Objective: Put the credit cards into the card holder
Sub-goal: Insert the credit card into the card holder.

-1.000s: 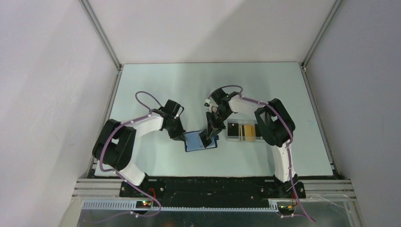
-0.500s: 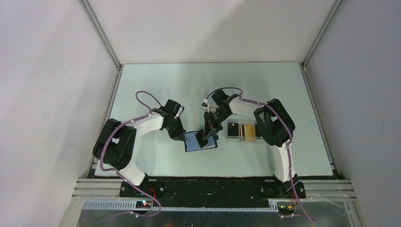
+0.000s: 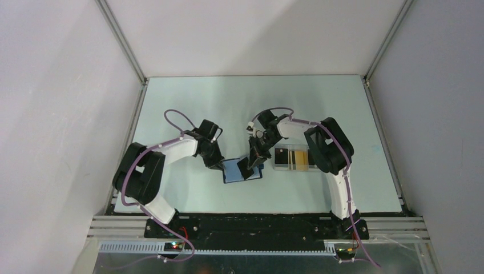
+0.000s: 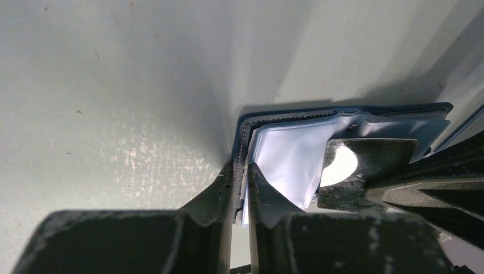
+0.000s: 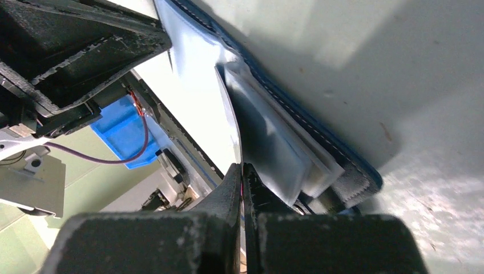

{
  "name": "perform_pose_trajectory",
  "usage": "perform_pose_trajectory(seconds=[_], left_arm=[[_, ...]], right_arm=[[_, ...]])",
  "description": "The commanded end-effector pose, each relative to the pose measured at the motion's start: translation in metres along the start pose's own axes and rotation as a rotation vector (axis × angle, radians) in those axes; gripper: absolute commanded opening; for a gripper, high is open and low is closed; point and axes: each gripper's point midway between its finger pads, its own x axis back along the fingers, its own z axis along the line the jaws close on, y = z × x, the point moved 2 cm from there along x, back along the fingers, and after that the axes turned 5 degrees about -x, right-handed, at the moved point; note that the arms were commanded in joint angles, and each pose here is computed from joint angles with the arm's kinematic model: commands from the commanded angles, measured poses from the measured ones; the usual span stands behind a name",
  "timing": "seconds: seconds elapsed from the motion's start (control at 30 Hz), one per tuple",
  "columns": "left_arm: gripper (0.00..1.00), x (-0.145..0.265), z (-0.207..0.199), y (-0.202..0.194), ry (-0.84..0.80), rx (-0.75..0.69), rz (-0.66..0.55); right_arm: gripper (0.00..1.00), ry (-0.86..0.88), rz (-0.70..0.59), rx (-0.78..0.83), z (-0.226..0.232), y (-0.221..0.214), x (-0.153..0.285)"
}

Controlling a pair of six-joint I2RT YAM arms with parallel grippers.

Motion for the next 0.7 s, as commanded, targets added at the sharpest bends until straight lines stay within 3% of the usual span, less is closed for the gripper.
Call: perform_pose_trajectory(seconds=[0.0, 0.67], left_arm=[[0.15, -0.014, 0.017, -0.006, 0.086, -0.026, 0.022], [0.14, -0.014, 0.015, -0.004, 0.086, -0.030, 0.023]], right_arm=[[0.00, -0.096, -0.026, -0.014, -0.011, -0.003, 0.016], [0.00, 0.000, 0.038, -0.026, -0.007, -0.003, -0.009]])
